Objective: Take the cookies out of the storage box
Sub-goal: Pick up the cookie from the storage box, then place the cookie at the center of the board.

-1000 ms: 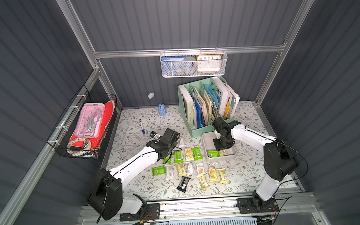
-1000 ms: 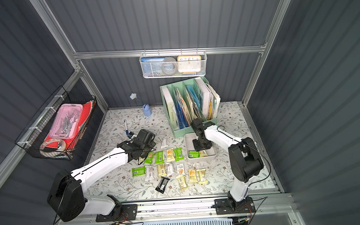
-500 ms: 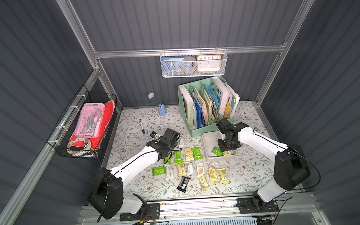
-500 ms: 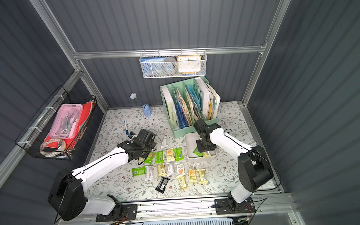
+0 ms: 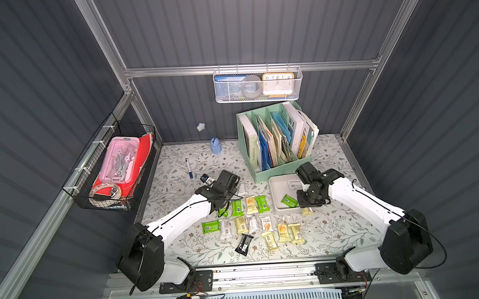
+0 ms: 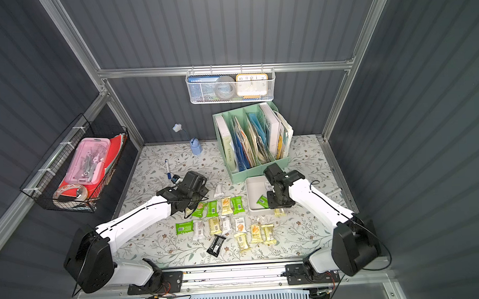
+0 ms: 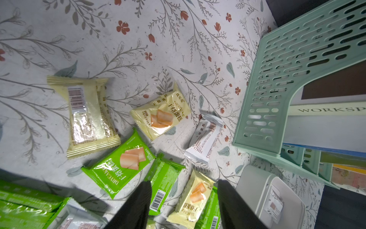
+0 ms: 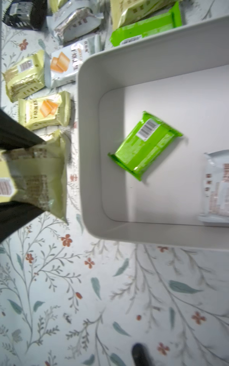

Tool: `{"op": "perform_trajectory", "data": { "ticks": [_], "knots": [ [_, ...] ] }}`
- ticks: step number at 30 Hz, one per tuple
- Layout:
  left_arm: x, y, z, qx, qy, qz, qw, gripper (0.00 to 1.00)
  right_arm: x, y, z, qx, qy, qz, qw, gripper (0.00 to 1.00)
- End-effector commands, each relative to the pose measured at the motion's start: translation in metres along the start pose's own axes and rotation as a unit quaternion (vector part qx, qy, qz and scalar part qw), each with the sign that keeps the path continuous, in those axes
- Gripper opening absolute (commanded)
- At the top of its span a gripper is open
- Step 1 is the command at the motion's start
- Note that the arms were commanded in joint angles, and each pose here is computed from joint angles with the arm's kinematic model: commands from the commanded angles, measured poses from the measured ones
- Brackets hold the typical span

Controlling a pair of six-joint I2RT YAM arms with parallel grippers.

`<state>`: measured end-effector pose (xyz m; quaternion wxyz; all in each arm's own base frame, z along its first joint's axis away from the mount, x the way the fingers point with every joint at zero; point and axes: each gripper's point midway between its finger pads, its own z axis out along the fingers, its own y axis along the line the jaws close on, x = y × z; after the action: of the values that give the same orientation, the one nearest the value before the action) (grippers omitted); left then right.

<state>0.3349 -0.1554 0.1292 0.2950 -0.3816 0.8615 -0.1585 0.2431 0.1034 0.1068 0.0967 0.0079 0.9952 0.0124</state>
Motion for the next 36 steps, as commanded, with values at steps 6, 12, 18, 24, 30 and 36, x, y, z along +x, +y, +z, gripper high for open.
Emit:
{"op": "perform_trajectory", "data": {
  "ticks": [6,12,18,24,30,36],
  "knots": [
    [0.000,-0.009,0.006,0.006,0.009,0.015,1.000,0.59,0.065,-0.010,0.010,-0.026,0.050,0.142,0.988,0.40],
    [0.003,-0.009,0.006,0.007,0.015,0.018,1.000,0.59,0.073,-0.013,0.027,-0.029,0.046,0.177,0.983,0.40],
    [0.004,-0.007,0.007,0.003,0.017,0.023,1.000,0.59,0.066,-0.012,0.047,-0.010,0.053,0.167,0.985,0.40],
    [0.002,-0.008,0.006,0.004,0.014,0.029,0.999,0.59,0.068,-0.017,0.068,0.015,0.066,0.161,0.985,0.41],
    [0.002,-0.014,0.007,0.012,0.015,0.041,0.999,0.59,0.070,-0.020,0.073,0.023,0.065,0.160,0.985,0.53],
    [0.011,-0.029,0.012,0.034,0.036,0.064,0.997,0.61,0.069,-0.021,0.050,0.012,0.051,0.151,0.987,0.65]
  ]
}}
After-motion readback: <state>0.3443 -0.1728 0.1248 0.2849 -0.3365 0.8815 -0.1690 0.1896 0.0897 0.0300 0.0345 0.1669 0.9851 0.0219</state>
